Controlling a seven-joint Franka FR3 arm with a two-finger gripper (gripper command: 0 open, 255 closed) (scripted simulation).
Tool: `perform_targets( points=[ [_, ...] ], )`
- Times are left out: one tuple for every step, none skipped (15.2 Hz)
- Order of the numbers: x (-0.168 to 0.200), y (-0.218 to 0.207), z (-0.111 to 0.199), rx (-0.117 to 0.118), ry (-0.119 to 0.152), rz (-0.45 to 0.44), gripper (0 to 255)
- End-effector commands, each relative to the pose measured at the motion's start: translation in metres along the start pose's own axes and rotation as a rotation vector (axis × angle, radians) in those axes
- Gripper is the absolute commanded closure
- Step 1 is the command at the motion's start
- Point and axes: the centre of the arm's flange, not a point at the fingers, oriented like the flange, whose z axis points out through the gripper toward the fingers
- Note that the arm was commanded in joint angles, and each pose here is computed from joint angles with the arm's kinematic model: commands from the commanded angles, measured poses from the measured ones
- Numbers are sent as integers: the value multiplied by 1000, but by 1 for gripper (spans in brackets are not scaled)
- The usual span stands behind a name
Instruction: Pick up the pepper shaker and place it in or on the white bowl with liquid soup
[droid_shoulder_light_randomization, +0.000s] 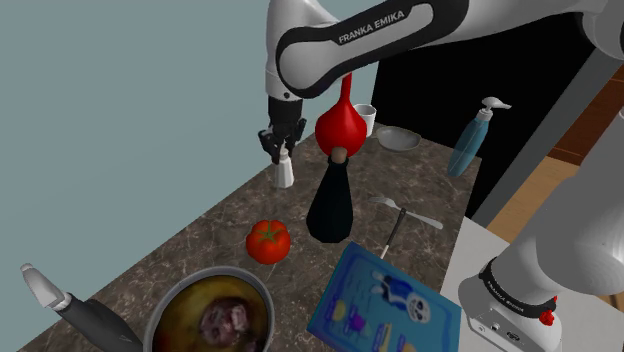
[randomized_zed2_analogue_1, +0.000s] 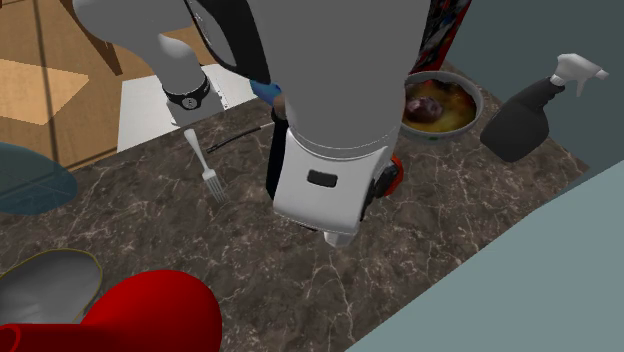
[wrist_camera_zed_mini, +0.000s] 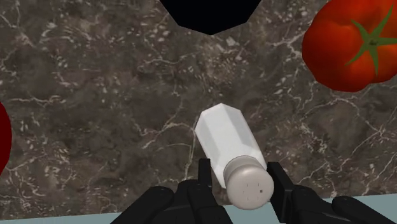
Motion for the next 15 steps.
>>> perform_targets(
  points=[
    [0,0,-10,0,0,0,255],
    [0,-1,-16,0,0,0,255],
    [1,-1,-21,0,0,0,255],
    [1,-2,-26,0,0,0,255],
    [1,-2,-31,0,0,0,255],
    [2,-3,-37,0,0,0,255],
    [2,-3,-42,0,0,0,255],
    [2,-4,-47,0,0,0,255],
    [3,-4,-52,0,0,0,255],
    [3,-5,-58,0,0,0,255],
    [3,-5,-63,0,0,0,255],
    [3,-5,-68,0,0,0,255],
    [4,-6,-73,0,0,0,255],
    [4,-6,-79,0,0,0,255],
    [4,-7,-84,0,0,0,255]
  ],
)
